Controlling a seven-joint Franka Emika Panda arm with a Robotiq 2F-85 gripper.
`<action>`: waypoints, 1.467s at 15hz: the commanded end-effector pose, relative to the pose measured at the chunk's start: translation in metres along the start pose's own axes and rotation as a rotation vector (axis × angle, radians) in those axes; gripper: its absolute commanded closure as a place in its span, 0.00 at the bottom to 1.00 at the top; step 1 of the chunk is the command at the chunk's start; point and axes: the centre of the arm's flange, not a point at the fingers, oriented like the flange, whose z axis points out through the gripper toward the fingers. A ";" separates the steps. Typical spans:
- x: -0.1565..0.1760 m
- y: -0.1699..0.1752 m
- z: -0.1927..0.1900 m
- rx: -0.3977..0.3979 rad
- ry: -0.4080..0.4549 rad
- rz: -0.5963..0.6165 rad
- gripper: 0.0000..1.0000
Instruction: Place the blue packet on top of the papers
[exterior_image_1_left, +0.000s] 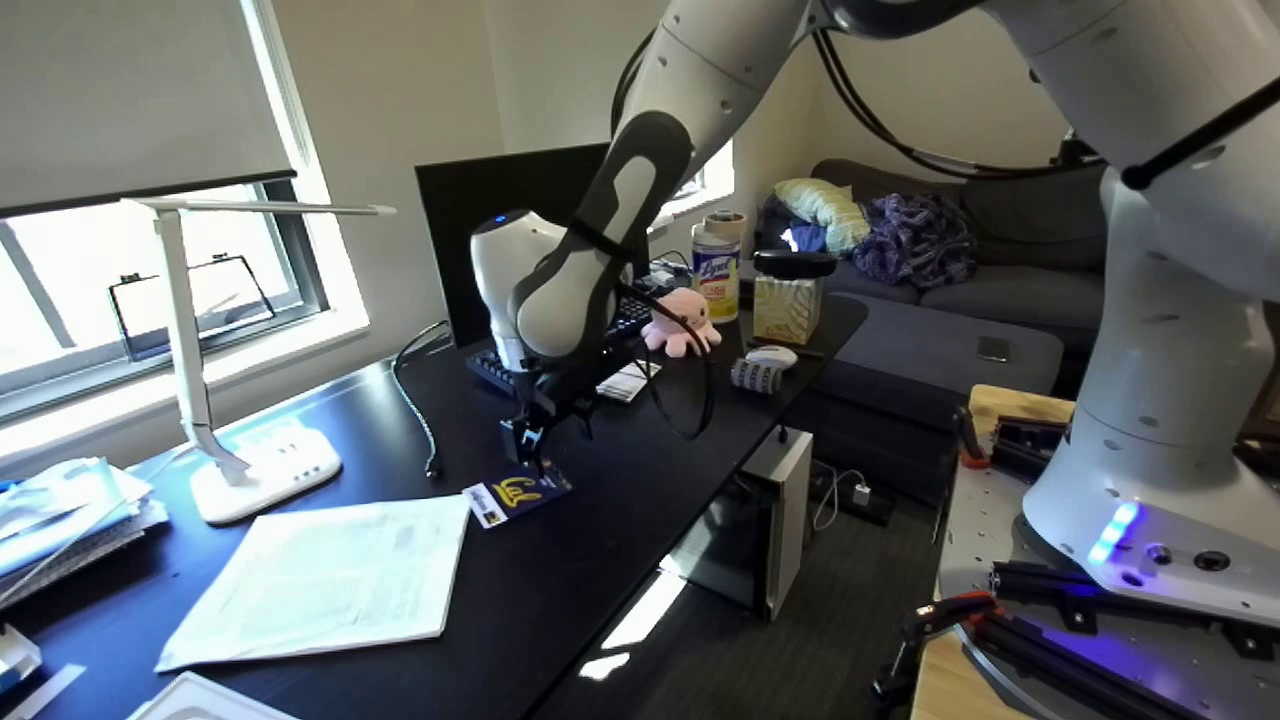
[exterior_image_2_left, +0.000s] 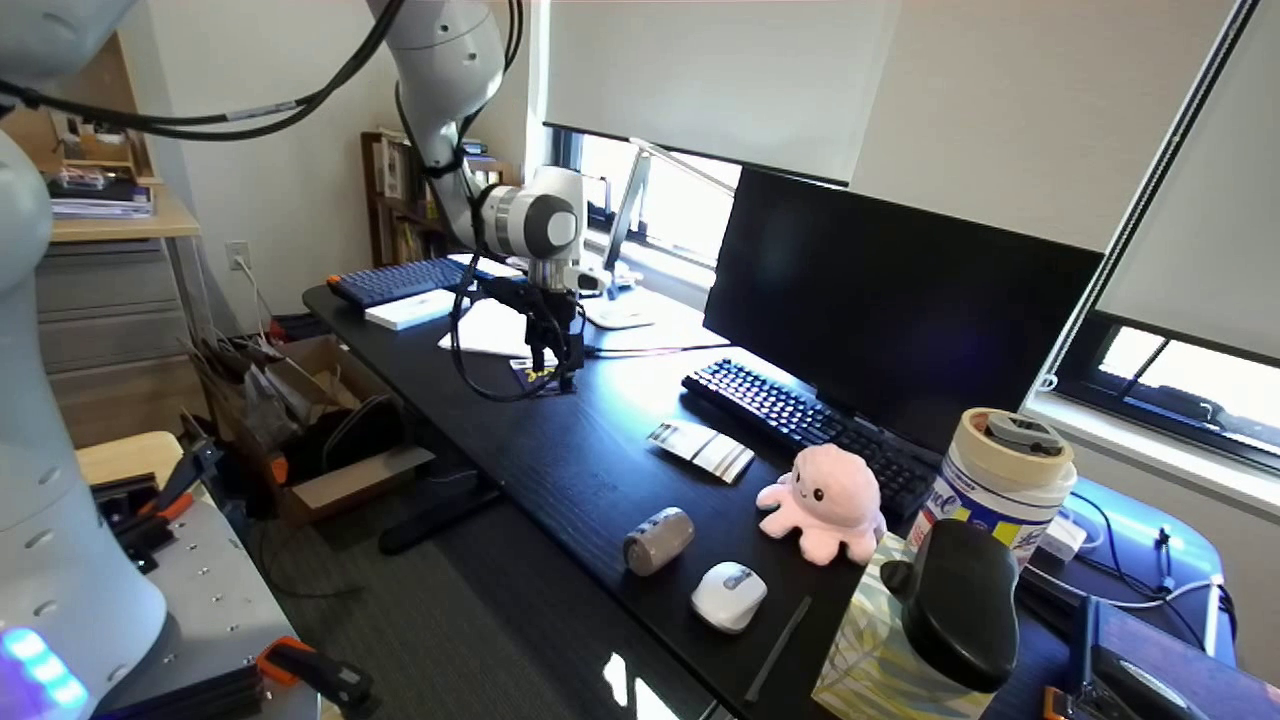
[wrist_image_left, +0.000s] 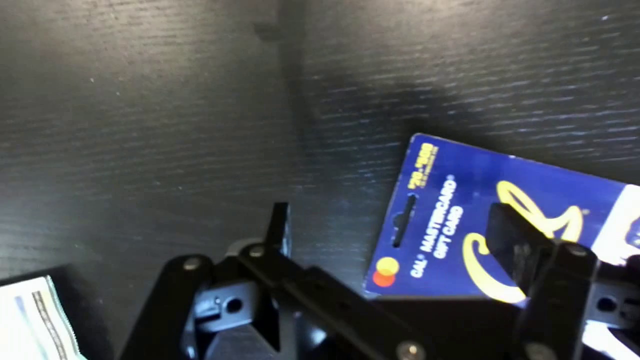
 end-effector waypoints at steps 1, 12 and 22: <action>-0.015 -0.014 -0.042 -0.014 0.030 -0.197 0.00; 0.012 -0.053 -0.063 0.038 0.026 -0.611 0.00; 0.029 -0.105 -0.019 -0.129 -0.040 -0.696 0.00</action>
